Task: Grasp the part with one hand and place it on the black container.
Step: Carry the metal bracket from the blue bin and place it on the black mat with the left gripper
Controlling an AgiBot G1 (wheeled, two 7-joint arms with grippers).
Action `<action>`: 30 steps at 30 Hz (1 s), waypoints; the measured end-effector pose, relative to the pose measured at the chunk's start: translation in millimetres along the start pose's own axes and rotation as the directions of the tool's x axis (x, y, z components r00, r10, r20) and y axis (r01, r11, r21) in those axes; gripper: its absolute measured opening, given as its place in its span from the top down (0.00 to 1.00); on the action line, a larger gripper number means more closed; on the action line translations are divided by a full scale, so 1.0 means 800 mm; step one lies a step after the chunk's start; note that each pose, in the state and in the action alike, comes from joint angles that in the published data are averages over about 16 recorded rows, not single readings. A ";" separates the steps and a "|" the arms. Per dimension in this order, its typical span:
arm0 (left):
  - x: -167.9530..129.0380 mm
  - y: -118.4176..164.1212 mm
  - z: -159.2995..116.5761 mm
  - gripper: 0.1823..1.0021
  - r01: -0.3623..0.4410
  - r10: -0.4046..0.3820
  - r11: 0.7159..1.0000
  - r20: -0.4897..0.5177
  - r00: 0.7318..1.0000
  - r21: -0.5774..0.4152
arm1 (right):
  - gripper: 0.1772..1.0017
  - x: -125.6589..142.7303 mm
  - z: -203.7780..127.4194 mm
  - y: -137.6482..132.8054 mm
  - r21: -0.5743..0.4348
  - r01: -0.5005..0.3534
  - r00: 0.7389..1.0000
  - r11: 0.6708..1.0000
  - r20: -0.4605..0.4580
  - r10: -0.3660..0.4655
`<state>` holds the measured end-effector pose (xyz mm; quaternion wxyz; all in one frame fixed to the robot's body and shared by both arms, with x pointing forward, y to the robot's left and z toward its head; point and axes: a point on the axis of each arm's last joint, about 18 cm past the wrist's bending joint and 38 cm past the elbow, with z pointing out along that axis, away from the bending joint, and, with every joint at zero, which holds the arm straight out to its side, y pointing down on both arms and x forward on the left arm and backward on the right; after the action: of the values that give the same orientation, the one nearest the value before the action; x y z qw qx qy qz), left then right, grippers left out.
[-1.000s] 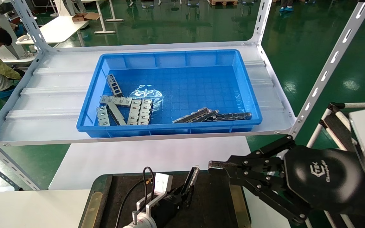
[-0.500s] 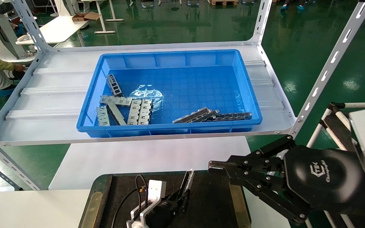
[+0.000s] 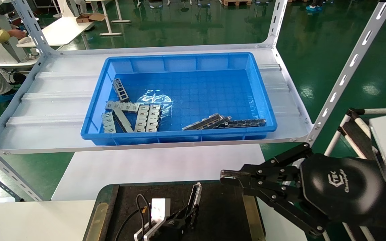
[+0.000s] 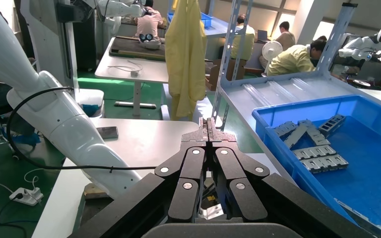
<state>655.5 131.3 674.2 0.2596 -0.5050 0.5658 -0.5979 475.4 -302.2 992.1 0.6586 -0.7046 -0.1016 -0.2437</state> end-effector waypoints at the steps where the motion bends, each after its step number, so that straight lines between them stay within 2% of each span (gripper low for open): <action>1: 0.000 0.001 -0.001 0.79 0.006 -0.006 1.000 0.003 1.000 0.001 | 0.98 0.000 0.000 0.000 0.000 0.000 1.000 1.000 0.000 0.000; 13: 0.001 0.014 -0.006 0.79 0.061 -0.061 0.998 0.051 0.997 0.015 | 0.98 0.000 0.000 0.000 0.000 0.000 1.000 1.000 0.000 0.000; 30: 0.001 0.019 -0.009 0.78 0.092 -0.095 0.996 0.172 0.981 0.022 | 0.97 0.000 0.000 0.000 0.000 0.000 1.000 1.000 0.000 0.000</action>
<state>644.9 129.9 661.4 0.2827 -0.5792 0.5128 -0.5671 475.4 -302.2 992.1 0.6586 -0.7046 -0.1016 -0.2437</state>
